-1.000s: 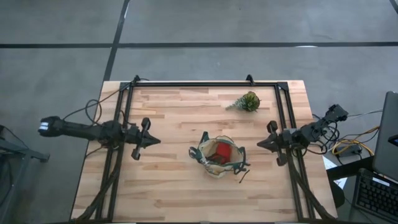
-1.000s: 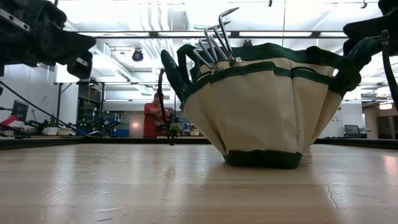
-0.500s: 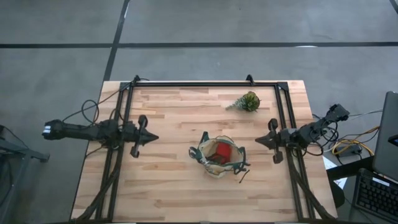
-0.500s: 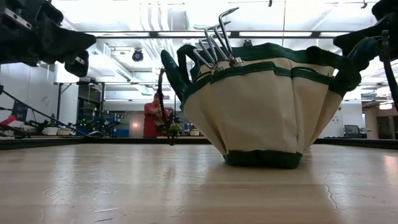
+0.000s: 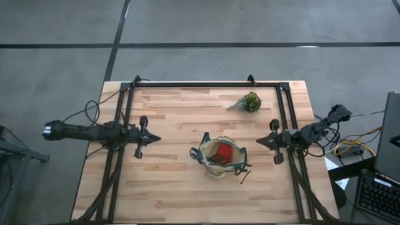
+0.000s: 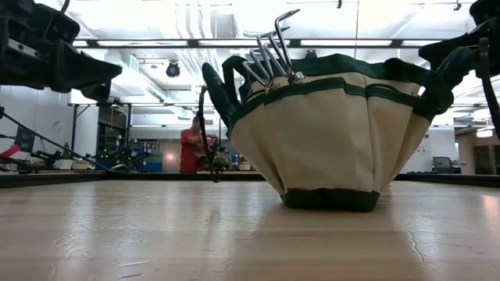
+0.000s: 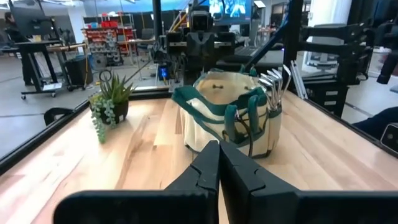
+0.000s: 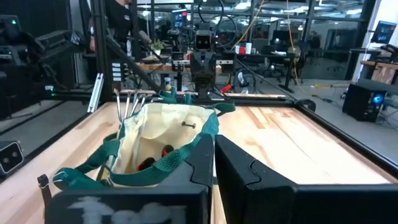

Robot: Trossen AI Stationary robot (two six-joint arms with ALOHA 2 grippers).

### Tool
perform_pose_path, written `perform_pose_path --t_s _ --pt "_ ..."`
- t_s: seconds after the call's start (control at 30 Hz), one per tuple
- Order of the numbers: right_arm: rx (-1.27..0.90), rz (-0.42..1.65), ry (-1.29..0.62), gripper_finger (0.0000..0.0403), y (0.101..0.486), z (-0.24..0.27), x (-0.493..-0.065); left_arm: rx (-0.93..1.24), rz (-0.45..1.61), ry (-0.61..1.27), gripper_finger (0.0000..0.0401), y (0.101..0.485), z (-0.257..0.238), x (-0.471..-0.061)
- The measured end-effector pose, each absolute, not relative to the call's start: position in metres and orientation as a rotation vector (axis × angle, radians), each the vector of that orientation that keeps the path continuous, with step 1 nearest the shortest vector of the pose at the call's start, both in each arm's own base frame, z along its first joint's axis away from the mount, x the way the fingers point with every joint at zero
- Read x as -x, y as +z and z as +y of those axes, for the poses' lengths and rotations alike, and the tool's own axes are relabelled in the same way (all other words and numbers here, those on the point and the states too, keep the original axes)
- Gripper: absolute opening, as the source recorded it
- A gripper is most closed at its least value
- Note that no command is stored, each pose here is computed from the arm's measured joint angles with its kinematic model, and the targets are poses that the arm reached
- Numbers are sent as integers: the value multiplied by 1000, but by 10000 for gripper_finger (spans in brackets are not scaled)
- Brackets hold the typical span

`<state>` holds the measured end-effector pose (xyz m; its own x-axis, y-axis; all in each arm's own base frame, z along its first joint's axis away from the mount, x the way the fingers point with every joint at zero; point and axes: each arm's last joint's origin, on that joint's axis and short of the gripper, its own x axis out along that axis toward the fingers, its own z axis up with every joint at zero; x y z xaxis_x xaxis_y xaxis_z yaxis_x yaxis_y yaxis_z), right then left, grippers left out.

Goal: Pick & Place Garden tools in Gardening bag
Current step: Return to Home Position

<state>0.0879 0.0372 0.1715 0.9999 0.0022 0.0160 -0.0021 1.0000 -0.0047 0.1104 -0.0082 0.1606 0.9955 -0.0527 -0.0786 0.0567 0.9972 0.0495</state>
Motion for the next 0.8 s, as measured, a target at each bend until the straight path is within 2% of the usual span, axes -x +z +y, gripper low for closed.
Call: perform_pose_path --t_s 0.8 --pt "-9 -16 3 9 172 37 -88 -49 77 -56 12 161 -8 -110"
